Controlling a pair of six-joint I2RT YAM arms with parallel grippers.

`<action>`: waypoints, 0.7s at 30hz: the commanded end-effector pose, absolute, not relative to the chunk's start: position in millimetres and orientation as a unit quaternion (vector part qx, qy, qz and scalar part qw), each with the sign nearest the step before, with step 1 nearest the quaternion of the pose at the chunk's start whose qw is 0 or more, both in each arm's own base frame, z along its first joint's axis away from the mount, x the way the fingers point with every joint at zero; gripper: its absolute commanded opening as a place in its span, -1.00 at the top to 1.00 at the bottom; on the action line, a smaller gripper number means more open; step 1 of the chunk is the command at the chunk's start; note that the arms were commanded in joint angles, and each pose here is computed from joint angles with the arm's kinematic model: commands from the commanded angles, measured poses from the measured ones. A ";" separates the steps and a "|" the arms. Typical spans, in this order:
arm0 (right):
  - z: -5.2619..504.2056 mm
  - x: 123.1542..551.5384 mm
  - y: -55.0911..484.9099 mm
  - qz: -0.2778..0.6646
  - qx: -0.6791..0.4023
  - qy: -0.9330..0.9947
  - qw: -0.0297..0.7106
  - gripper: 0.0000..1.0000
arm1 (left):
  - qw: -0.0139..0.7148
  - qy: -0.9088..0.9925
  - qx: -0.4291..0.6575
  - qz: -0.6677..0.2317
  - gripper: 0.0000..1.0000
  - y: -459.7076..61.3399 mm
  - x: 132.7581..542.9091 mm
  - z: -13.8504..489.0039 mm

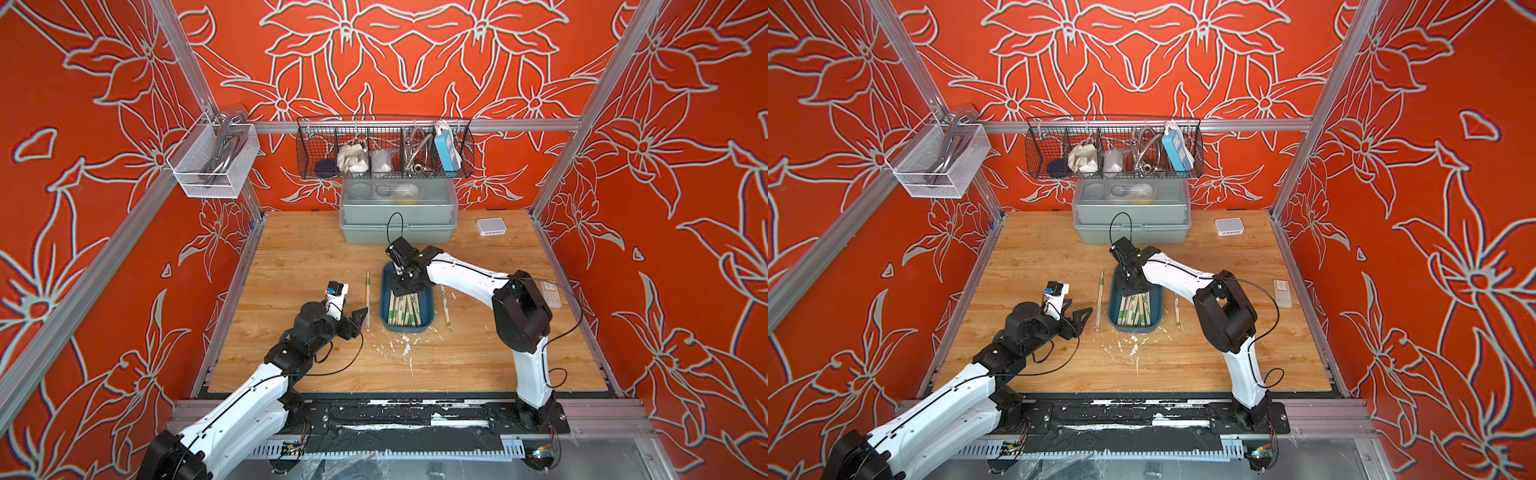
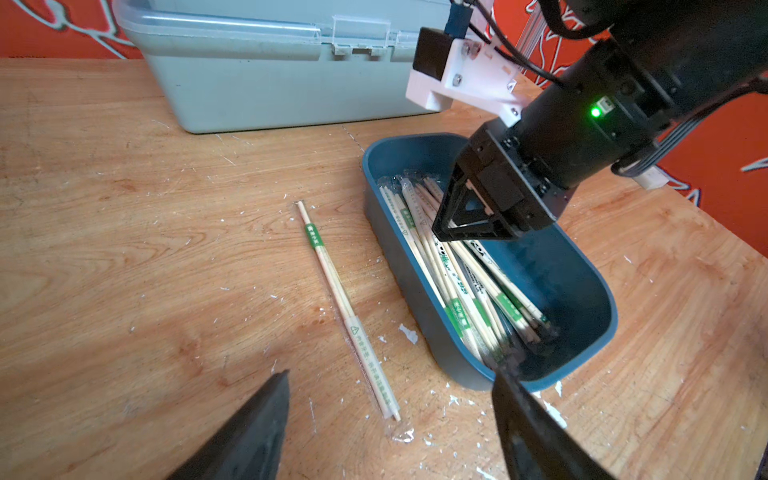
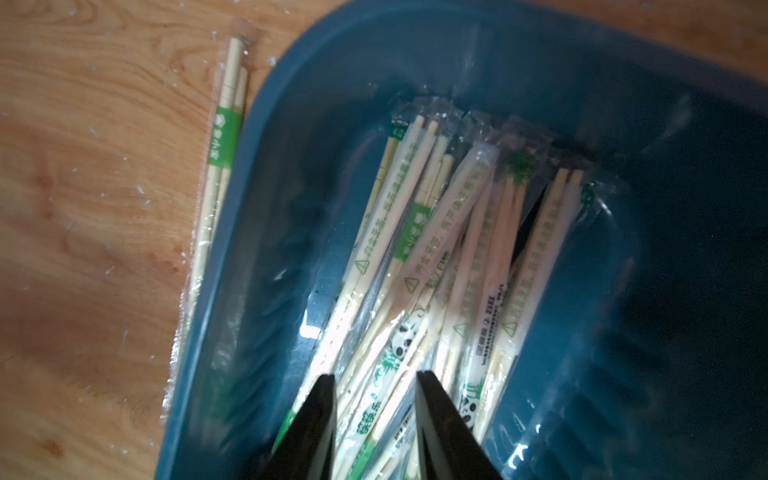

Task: Take the paired disposable chopsticks out of the storage box
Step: Pick up the paired disposable chopsticks from the storage box.

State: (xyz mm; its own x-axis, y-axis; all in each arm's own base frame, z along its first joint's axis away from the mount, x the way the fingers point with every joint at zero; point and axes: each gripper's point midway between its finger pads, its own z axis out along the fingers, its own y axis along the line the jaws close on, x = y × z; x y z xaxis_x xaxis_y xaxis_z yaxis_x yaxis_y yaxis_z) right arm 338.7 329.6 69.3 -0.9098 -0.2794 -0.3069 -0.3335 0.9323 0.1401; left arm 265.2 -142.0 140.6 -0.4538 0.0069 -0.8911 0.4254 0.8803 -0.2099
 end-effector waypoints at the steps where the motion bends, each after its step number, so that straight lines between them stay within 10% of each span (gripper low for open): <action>1: 61.9 341.4 328.4 0.076 -0.139 0.978 0.133 0.28 | 0.516 0.822 0.134 -0.200 -0.54 -141.9 270.3 148.3; 21: 33.9 351.9 331.5 0.059 -0.113 0.984 0.127 0.36 | 0.507 0.830 0.133 -0.191 -0.54 -141.2 273.0 144.4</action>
State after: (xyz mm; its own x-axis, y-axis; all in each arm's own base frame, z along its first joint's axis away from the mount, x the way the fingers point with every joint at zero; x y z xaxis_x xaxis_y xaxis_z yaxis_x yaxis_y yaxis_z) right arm 345.5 333.0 34.3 -0.9407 -0.2309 -0.2485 -0.2659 0.9568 0.1174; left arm 267.3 -140.3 130.3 -0.4795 0.0242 -0.8772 0.4098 0.8901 -0.1994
